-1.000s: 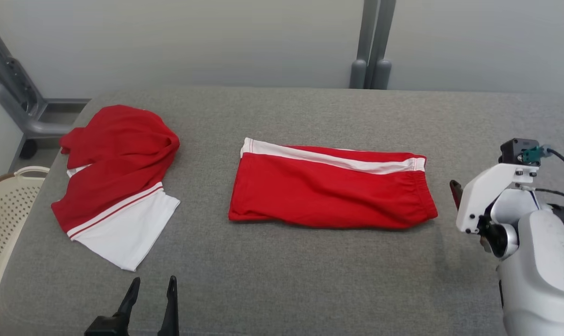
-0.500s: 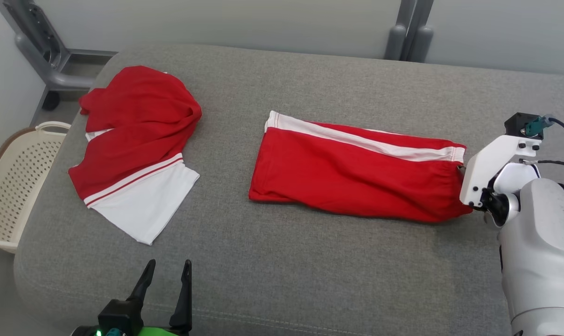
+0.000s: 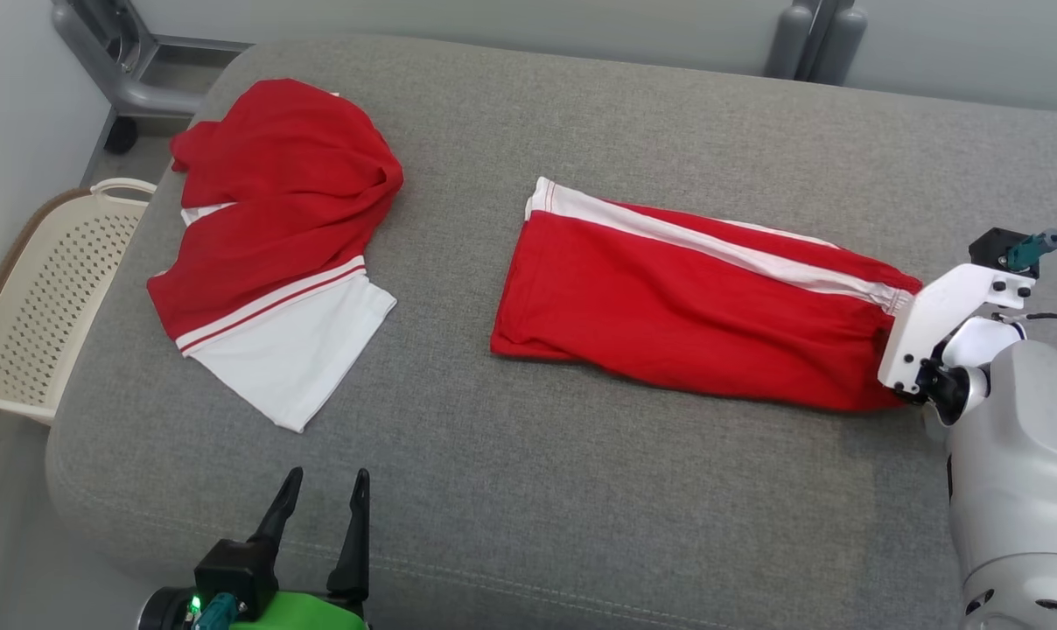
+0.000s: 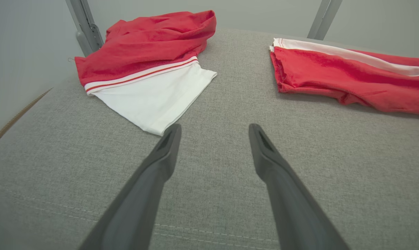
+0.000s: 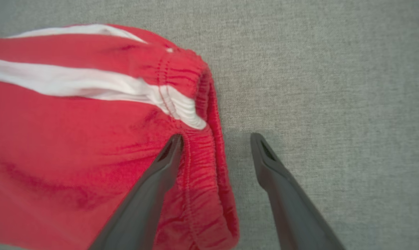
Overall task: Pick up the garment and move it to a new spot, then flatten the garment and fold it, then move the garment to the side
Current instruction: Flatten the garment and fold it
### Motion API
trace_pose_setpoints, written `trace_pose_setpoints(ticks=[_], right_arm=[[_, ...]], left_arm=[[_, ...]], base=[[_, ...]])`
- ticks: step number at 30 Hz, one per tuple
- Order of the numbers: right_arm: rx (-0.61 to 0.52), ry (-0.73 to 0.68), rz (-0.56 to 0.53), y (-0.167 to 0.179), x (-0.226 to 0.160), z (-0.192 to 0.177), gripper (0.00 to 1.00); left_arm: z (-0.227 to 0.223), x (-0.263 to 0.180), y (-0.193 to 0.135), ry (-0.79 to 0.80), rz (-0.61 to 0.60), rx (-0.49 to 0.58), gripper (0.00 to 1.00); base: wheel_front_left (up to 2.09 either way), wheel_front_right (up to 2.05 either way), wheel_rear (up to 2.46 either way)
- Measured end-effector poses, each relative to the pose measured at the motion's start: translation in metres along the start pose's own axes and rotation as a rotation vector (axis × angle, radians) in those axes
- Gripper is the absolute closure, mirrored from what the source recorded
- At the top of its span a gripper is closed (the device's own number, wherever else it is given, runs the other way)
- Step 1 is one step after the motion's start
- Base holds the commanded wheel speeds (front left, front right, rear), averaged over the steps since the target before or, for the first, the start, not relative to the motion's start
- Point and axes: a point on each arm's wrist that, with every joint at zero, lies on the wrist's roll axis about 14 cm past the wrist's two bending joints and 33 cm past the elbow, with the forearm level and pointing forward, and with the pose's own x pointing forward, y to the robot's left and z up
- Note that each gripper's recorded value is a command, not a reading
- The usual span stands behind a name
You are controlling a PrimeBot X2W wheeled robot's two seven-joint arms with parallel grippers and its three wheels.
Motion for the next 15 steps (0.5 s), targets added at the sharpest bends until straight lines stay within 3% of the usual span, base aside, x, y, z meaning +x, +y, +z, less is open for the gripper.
trace_pose_setpoints(ticks=[7, 8, 9, 10, 11, 12, 13, 15], right_arm=[[0.035, 0.043, 0.021, 0.009, 0.012, -0.007, 0.00], [0.040, 0.048, 0.023, 0.010, 0.013, -0.007, 0.08], [0.051, 0.048, 0.026, 0.010, 0.014, -0.007, 0.26], [0.053, 0.049, 0.025, 0.011, 0.014, -0.007, 0.26], [0.053, 0.055, 0.025, 0.012, 0.015, -0.008, 0.51], [0.055, 0.057, 0.025, 0.012, 0.016, -0.008, 0.62], [0.059, 0.059, 0.027, 0.014, 0.016, -0.008, 0.98], [0.055, 0.054, 0.023, 0.014, 0.017, -0.008, 1.00]], left_arm=[[-0.003, -0.001, 0.004, 0.009, 0.018, -0.002, 0.00], [-0.003, -0.001, 0.004, 0.010, 0.020, -0.002, 0.00], [-0.003, -0.002, 0.004, 0.010, 0.021, -0.002, 0.00], [-0.003, -0.002, 0.005, 0.010, 0.022, -0.003, 0.00], [-0.003, -0.003, 0.005, 0.010, 0.023, -0.003, 0.00], [-0.003, -0.003, 0.005, 0.010, 0.025, -0.004, 0.00], [-0.003, -0.004, 0.005, 0.010, 0.027, -0.005, 0.00], [-0.003, -0.005, 0.006, 0.010, 0.030, -0.005, 0.00]], base=[[0.00, 0.00, 0.00], [0.00, 0.00, 0.00], [0.00, 0.00, 0.00], [0.00, 0.00, 0.00], [0.00, 0.00, 0.00], [0.00, 0.00, 0.00], [0.00, 0.00, 0.00], [0.00, 0.00, 0.00]])
